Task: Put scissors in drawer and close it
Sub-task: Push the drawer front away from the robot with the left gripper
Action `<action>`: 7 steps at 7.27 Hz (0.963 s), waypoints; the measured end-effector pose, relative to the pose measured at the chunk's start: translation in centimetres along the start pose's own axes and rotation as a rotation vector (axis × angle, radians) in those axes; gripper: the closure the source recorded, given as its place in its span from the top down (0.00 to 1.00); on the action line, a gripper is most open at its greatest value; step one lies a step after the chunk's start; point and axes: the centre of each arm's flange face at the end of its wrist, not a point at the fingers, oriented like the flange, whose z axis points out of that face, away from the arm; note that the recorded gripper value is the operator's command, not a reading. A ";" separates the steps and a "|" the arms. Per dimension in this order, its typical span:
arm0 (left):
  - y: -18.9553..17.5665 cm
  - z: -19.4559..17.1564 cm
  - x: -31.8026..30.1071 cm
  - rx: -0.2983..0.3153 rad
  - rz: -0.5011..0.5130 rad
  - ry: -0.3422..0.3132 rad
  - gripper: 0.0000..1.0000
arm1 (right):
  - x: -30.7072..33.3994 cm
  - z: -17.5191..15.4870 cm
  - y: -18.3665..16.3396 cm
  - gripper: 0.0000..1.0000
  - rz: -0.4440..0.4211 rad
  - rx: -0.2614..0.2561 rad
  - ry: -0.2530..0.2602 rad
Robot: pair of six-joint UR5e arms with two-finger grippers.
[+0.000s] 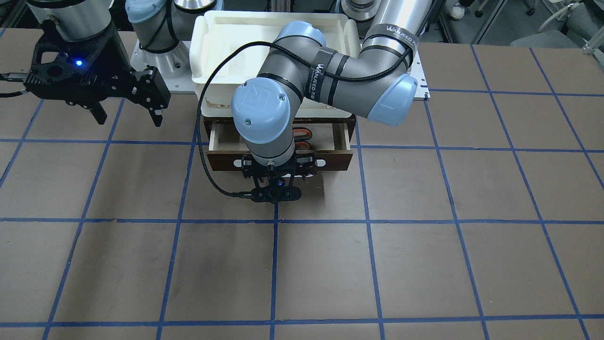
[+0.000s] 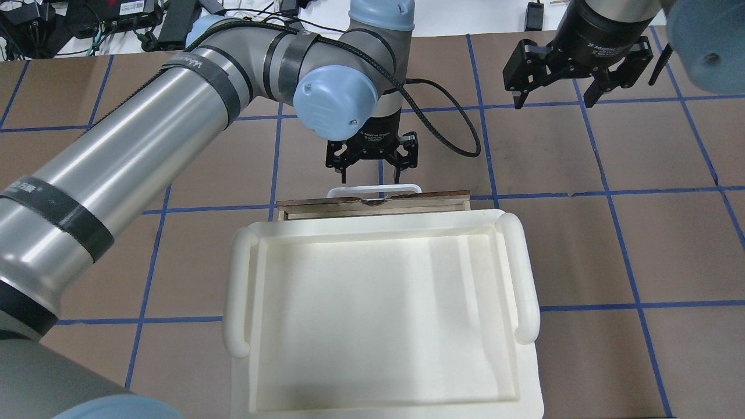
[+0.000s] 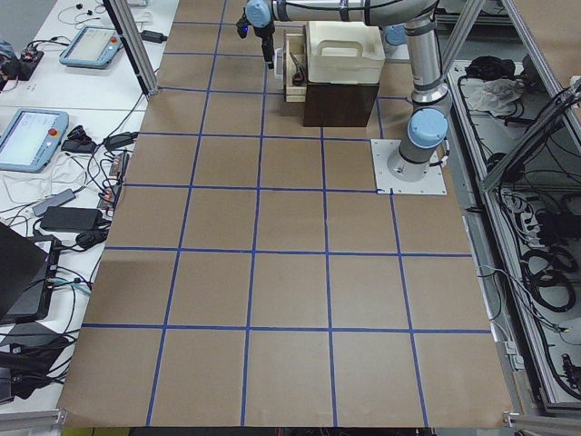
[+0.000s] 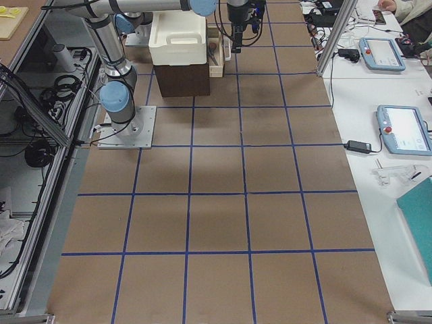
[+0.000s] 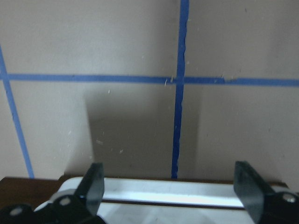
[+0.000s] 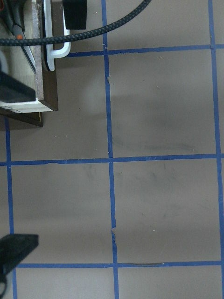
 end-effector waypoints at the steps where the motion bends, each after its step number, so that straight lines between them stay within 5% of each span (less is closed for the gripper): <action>1: -0.8 0.0 -0.1 0.032 -0.001 0.012 1.00 | 0.0 0.0 0.0 1.00 0.000 0.000 0.000; 3: -1.0 0.4 -0.3 0.026 0.000 0.015 1.00 | 0.0 0.0 0.0 1.00 0.000 -0.001 0.000; 7: 3.9 1.7 -0.9 -0.200 0.005 0.022 0.98 | 0.0 0.0 0.0 1.00 0.000 0.000 0.000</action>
